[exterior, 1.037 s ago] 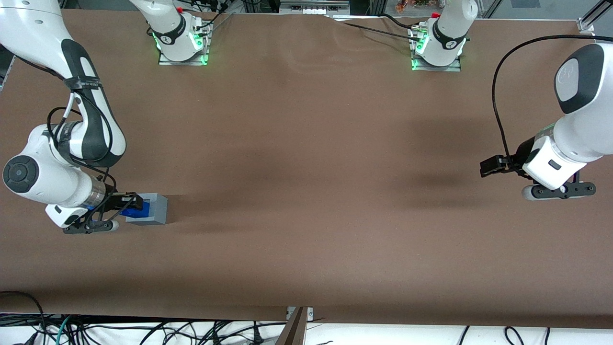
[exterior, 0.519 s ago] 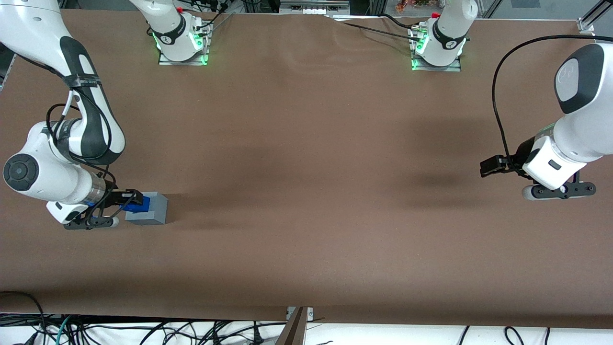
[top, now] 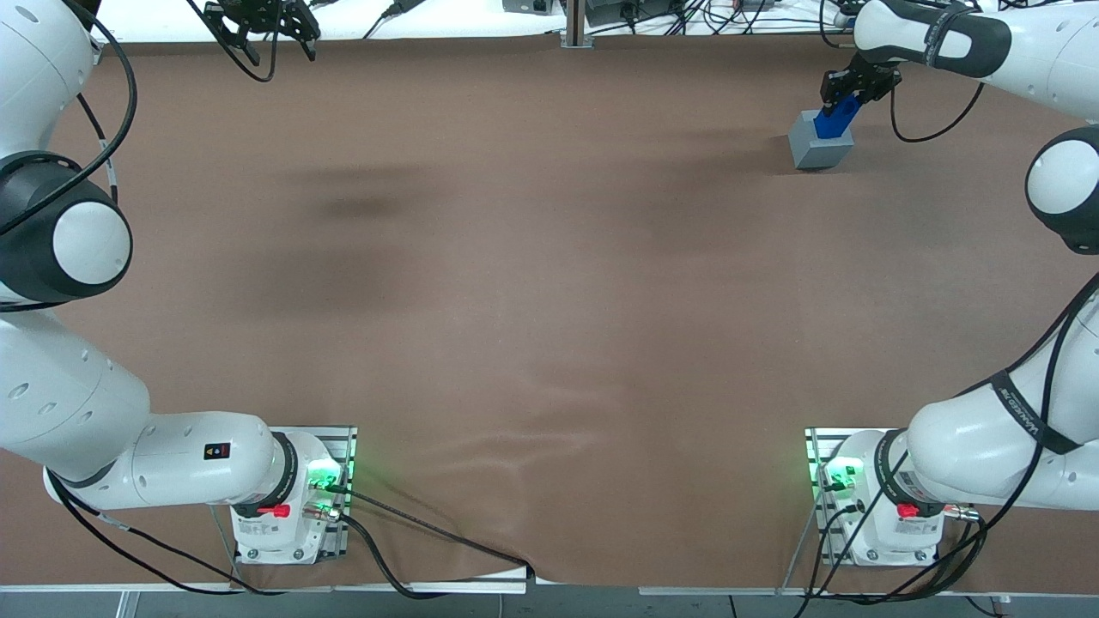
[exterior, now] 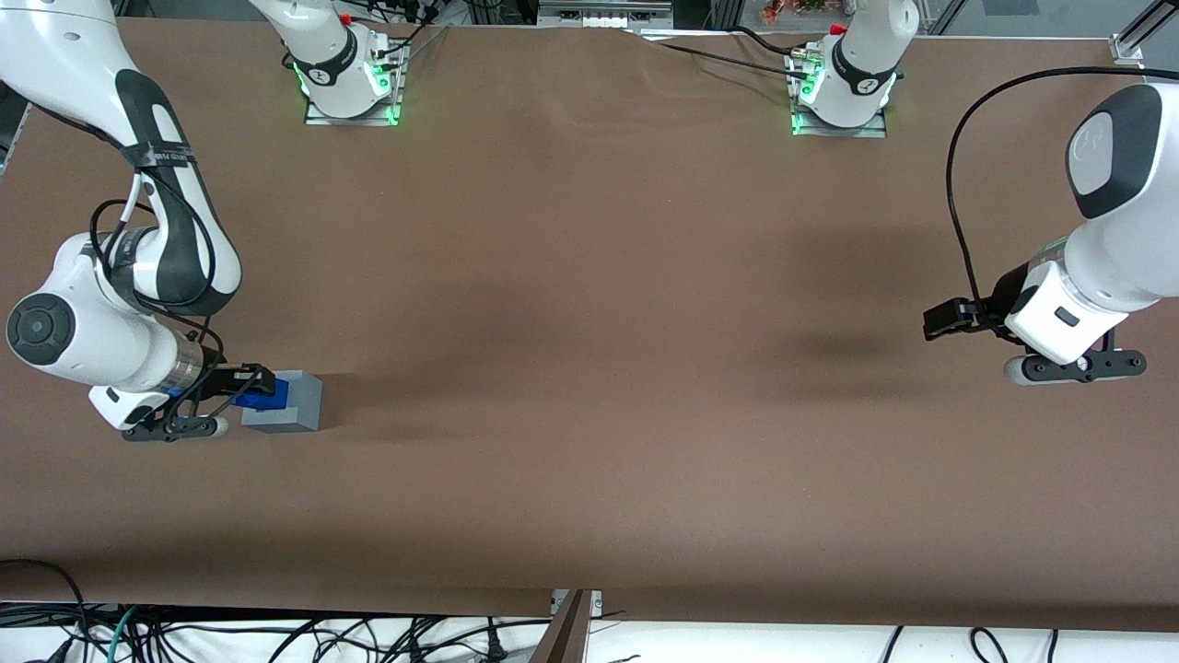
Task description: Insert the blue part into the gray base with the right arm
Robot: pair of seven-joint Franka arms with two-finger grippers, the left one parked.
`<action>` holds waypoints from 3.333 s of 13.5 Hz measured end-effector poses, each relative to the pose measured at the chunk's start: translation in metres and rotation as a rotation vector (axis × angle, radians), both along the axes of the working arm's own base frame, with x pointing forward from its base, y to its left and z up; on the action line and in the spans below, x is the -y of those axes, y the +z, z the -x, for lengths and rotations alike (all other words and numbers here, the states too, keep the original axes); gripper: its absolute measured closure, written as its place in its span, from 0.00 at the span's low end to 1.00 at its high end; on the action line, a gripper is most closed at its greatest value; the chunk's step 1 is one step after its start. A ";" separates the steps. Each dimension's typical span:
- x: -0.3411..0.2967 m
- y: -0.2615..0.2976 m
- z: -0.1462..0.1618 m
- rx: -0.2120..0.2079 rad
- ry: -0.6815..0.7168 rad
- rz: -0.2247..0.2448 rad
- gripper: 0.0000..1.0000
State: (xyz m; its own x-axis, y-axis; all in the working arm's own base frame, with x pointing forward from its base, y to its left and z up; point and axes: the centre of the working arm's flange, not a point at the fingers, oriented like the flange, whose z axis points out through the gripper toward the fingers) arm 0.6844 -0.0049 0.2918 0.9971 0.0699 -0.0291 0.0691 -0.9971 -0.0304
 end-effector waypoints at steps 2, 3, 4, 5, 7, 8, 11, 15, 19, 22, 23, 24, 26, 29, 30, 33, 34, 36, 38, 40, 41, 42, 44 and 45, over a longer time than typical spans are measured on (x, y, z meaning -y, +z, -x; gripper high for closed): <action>0.001 -0.004 0.000 -0.001 -0.001 -0.001 0.49; 0.001 -0.004 0.000 0.000 -0.002 -0.001 0.49; 0.001 -0.004 -0.001 0.001 -0.002 -0.001 0.49; 0.001 -0.004 -0.001 0.001 -0.002 -0.001 0.49; 0.000 -0.017 -0.001 -0.001 -0.004 -0.005 0.37; 0.000 -0.025 -0.002 -0.001 -0.012 -0.008 0.25; -0.004 -0.009 -0.007 0.008 -0.052 -0.007 0.00; -0.004 0.073 -0.002 0.008 -0.056 0.012 0.00; -0.011 0.191 0.040 -0.008 -0.070 0.012 0.00; -0.021 0.255 0.083 0.023 -0.072 0.002 0.00; -0.023 0.262 0.095 0.028 -0.072 0.002 0.00; -0.025 0.267 0.104 0.032 -0.072 0.003 0.00; -0.026 0.273 0.110 0.033 -0.071 0.004 0.00; -0.026 0.273 0.111 0.017 -0.071 0.004 0.00; -0.026 0.272 0.112 0.004 -0.071 0.004 0.00; -0.027 0.273 0.114 -0.005 -0.069 0.002 0.00; -0.028 0.274 0.114 -0.007 -0.068 0.002 0.00; -0.028 0.275 0.114 -0.006 -0.066 0.002 0.00; -0.029 0.276 0.114 -0.004 -0.063 0.001 0.00; -0.030 0.278 0.114 -0.003 -0.057 0.001 0.00; -0.033 0.279 0.115 -0.004 -0.049 0.001 0.00; -0.038 0.281 0.116 -0.007 -0.040 0.002 0.00; -0.047 0.284 0.118 -0.007 -0.028 0.004 0.00; -0.046 0.285 0.119 -0.006 -0.030 0.007 0.00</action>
State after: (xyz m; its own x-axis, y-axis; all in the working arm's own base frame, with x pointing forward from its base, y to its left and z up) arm 0.5658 0.0413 0.5764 0.9986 0.0403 -0.0355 0.0394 -0.9989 -0.0241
